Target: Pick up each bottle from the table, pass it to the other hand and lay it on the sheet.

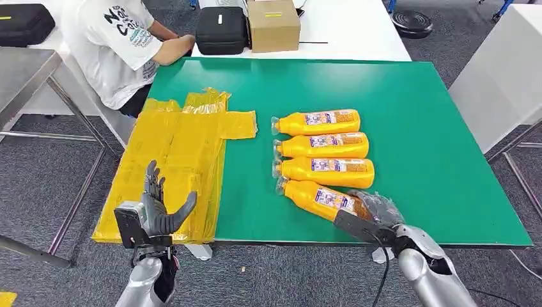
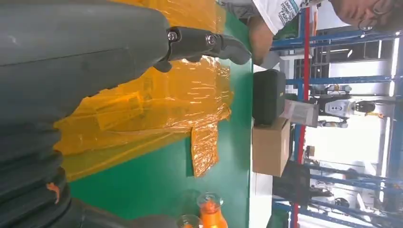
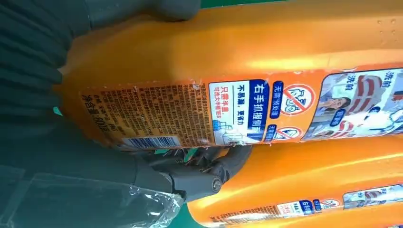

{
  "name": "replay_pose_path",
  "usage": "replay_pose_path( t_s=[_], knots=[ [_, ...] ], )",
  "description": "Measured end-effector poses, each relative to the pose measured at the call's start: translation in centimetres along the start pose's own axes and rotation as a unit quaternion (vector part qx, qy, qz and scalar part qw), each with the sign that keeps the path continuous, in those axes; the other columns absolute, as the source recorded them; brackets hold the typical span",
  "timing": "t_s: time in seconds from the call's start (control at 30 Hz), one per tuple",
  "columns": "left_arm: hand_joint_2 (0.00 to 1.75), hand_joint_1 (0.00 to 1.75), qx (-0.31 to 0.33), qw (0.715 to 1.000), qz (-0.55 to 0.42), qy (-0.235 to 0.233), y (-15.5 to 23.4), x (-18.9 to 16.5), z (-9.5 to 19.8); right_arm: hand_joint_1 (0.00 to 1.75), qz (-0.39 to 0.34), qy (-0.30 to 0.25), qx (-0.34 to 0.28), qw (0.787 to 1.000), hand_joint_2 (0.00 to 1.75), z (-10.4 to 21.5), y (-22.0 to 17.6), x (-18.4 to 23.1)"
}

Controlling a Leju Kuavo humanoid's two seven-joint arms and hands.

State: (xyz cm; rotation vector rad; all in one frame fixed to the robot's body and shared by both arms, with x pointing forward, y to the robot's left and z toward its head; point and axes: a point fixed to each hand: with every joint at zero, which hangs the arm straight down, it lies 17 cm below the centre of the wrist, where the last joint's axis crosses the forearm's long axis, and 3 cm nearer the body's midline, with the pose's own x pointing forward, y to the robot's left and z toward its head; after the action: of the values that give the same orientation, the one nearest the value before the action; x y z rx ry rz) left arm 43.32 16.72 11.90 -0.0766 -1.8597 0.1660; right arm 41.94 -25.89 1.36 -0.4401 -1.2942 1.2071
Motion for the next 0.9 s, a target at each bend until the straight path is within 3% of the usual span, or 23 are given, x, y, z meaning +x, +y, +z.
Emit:
replay_pose_path(
  t_s=[0.2, 0.5, 0.77, 0.9],
  knots=[
    [1.75, 0.0, 0.002, 1.0, -0.004, 0.0, 0.0, -0.1, 0.1, 1.75, -0.042, -0.077, -0.047, 0.995, 1.75, -0.5, -0.8, 4.2],
    [1.75, 0.0, 0.003, 1.0, -0.006, 0.0, 0.2, 0.0, 0.1, 1.75, -0.067, -0.103, -0.058, 0.991, 1.75, -0.9, -0.9, 6.0],
    [1.75, 0.0, 0.015, 1.0, -0.004, -0.006, 0.2, 0.4, -0.6, 1.75, -0.127, -0.223, -0.126, 0.958, 1.75, -2.0, -5.1, 12.9],
    [1.75, 0.0, 0.023, 0.996, 0.078, 0.028, 0.5, -0.1, -0.9, 1.75, -0.163, -0.249, -0.157, 0.942, 1.75, -2.6, -6.6, 15.4]
  ],
)
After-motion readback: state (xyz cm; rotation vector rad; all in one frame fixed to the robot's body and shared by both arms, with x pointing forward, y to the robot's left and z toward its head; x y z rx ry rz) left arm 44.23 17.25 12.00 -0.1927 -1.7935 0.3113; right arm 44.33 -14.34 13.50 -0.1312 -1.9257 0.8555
